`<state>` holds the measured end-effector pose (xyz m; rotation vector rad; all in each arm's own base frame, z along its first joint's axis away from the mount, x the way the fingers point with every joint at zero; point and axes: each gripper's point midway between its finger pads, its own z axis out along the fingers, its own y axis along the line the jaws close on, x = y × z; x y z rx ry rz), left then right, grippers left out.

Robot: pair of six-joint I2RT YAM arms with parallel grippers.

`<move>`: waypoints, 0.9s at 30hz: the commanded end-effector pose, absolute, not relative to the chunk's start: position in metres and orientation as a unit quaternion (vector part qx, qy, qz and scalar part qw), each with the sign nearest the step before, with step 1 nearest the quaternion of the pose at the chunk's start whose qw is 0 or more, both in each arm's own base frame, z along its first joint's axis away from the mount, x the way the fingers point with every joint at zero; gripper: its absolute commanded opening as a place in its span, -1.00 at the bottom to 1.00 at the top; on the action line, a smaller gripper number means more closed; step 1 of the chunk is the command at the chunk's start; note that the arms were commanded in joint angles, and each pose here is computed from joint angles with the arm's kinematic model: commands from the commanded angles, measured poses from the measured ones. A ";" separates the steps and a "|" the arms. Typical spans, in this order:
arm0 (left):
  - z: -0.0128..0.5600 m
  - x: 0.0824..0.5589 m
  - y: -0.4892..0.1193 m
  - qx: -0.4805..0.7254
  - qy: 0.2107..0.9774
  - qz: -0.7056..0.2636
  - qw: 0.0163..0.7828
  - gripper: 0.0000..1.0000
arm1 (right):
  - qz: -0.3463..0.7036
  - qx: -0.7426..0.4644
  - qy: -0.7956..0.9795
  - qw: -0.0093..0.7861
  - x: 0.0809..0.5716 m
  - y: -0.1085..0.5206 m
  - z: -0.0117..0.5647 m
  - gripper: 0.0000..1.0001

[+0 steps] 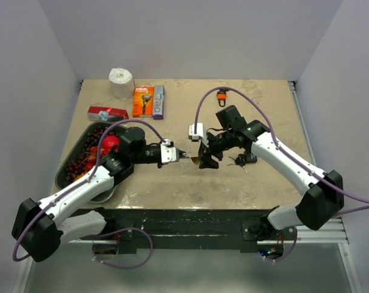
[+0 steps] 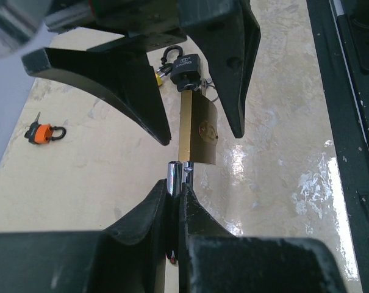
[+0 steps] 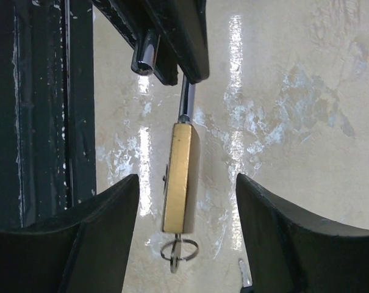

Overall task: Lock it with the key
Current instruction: Pick up the lock from the center of the board.

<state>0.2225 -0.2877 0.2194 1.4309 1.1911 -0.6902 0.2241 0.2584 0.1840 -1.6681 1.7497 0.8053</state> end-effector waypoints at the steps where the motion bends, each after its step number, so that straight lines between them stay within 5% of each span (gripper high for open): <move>1: 0.298 0.226 -0.297 0.590 0.417 -0.275 0.634 -1.00 | 0.272 -0.630 0.656 0.315 0.234 0.268 0.184 0.30; 5: 0.299 0.227 -0.296 0.589 0.417 -0.273 0.636 -1.00 | 0.265 -0.632 0.656 0.316 0.233 0.271 0.181 -0.02; 9: 0.296 0.227 -0.295 0.592 0.418 -0.268 0.635 -1.00 | 0.262 -0.631 0.656 0.319 0.235 0.272 0.181 -1.00; 15: 0.289 0.220 -0.290 0.609 0.410 -0.259 0.628 -0.94 | 0.260 -0.617 0.660 0.341 0.241 0.274 0.193 -1.00; 16: 0.287 0.212 -0.291 0.619 0.401 -0.268 0.620 -0.38 | 0.261 -0.610 0.662 0.349 0.242 0.276 0.198 -1.00; 19: 0.259 0.175 -0.286 0.695 0.346 -0.296 0.556 0.21 | 0.267 -0.601 0.657 0.370 0.247 0.281 0.210 -1.00; 20: 0.252 0.168 -0.284 0.724 0.308 -0.282 0.549 0.22 | 0.271 -0.600 0.653 0.375 0.246 0.283 0.215 -1.00; 27: 0.206 0.146 -0.265 0.755 0.370 -0.302 0.450 0.10 | 0.282 -0.598 0.629 0.408 0.245 0.288 0.239 -1.00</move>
